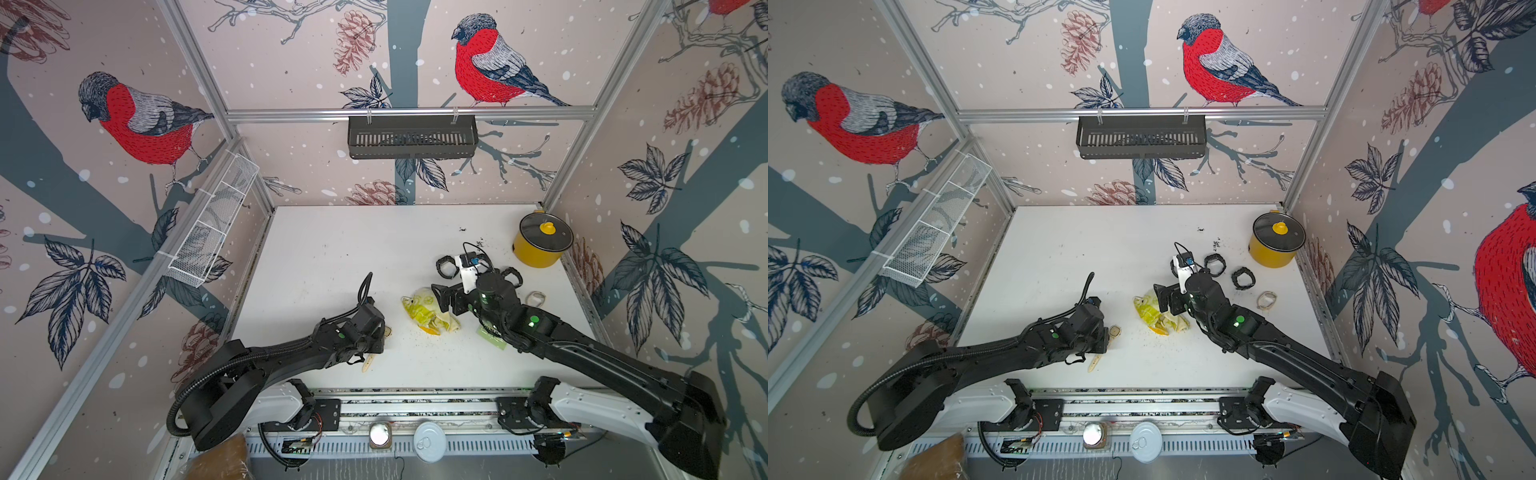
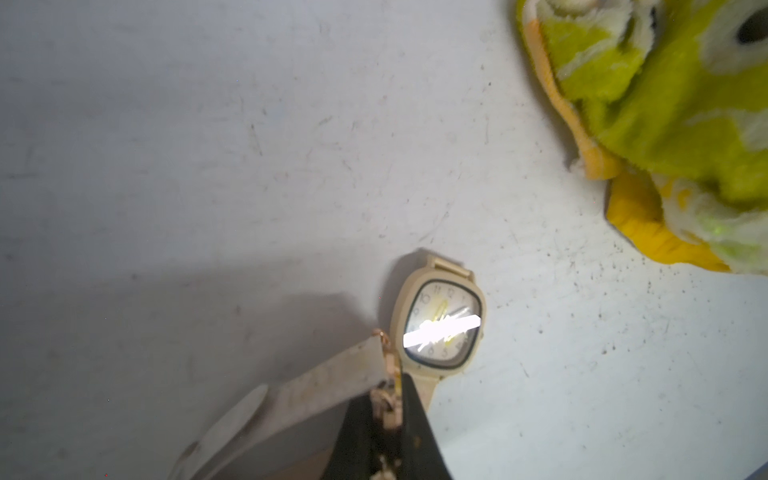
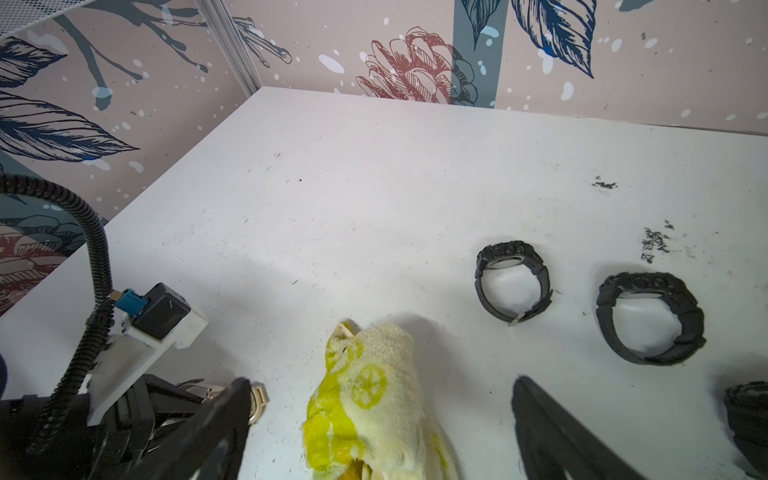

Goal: Wipe the watch dial
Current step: Pick up the watch at the center of the board.

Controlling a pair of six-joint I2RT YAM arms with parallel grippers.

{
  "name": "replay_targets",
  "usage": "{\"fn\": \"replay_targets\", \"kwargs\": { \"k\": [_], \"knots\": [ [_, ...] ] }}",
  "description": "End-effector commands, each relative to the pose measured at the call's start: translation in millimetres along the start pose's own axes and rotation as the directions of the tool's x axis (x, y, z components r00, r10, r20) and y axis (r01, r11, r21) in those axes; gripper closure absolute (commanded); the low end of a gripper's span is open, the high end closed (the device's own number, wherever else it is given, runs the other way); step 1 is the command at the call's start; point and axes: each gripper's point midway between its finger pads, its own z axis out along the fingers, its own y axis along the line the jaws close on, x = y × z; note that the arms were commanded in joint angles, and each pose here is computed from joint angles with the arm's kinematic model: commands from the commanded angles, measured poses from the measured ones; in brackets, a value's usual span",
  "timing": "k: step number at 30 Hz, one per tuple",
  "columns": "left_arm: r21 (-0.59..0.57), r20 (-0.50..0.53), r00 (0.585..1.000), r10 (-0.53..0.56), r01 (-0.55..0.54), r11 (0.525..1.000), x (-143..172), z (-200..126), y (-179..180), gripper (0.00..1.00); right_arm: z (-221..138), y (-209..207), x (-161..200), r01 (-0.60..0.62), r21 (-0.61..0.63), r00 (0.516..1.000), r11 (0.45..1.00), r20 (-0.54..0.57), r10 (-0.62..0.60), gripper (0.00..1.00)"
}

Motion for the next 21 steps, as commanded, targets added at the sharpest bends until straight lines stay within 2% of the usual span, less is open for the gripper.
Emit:
{"fn": "replay_targets", "kwargs": {
  "k": [1, 5, 8, 11, 14, 17, 19, 21],
  "knots": [
    [-0.088, -0.130, 0.991, -0.014, 0.003, 0.996, 32.5, -10.5, 23.2, 0.92, -0.7, -1.1, -4.4, 0.003, 0.003, 1.000, 1.000, 0.027, -0.003, 0.03],
    [-0.023, -0.083, 0.997, -0.008, 0.006, 1.000, 18.7, -23.4, 7.5, 0.92, 1.3, -0.7, -1.3, -0.001, -0.002, 1.000, 1.000, 0.022, 0.001, 0.03],
    [0.136, -0.005, 0.999, 0.037, -0.036, 0.990, -0.5, -40.7, -25.1, 0.92, 2.7, 9.5, 2.2, 0.013, -0.061, 1.000, 0.998, 0.006, -0.013, 0.03],
    [0.276, 0.144, 0.988, 0.054, -0.092, 0.957, -28.1, -69.6, -54.7, 0.91, -2.6, 36.4, 3.9, 0.068, -0.197, 0.998, 0.978, 0.017, -0.066, 0.04],
    [0.333, 0.330, 0.943, 0.044, -0.159, 0.929, -57.3, -101.7, -68.0, 0.89, -18.6, 62.0, 3.8, 0.196, -0.296, 0.978, 0.935, 0.122, -0.167, 0.03],
    [0.438, 0.484, 0.874, -0.029, -0.214, 0.873, -80.3, -139.8, -86.6, 0.89, -44.2, 83.2, 10.4, 0.346, -0.379, 0.924, 0.858, 0.295, -0.243, 0.03],
    [0.552, 0.562, 0.824, -0.078, -0.302, 0.777, -88.6, -176.5, -110.3, 0.91, -69.3, 95.1, 20.6, 0.485, -0.391, 0.832, 0.782, 0.481, -0.276, 0.06],
    [0.624, 0.614, 0.784, -0.090, -0.414, 0.663, -88.2, -211.8, -132.7, 0.93, -95.2, 99.3, 26.2, 0.576, -0.361, 0.726, 0.734, 0.638, -0.256, 0.07]
  ]
}}
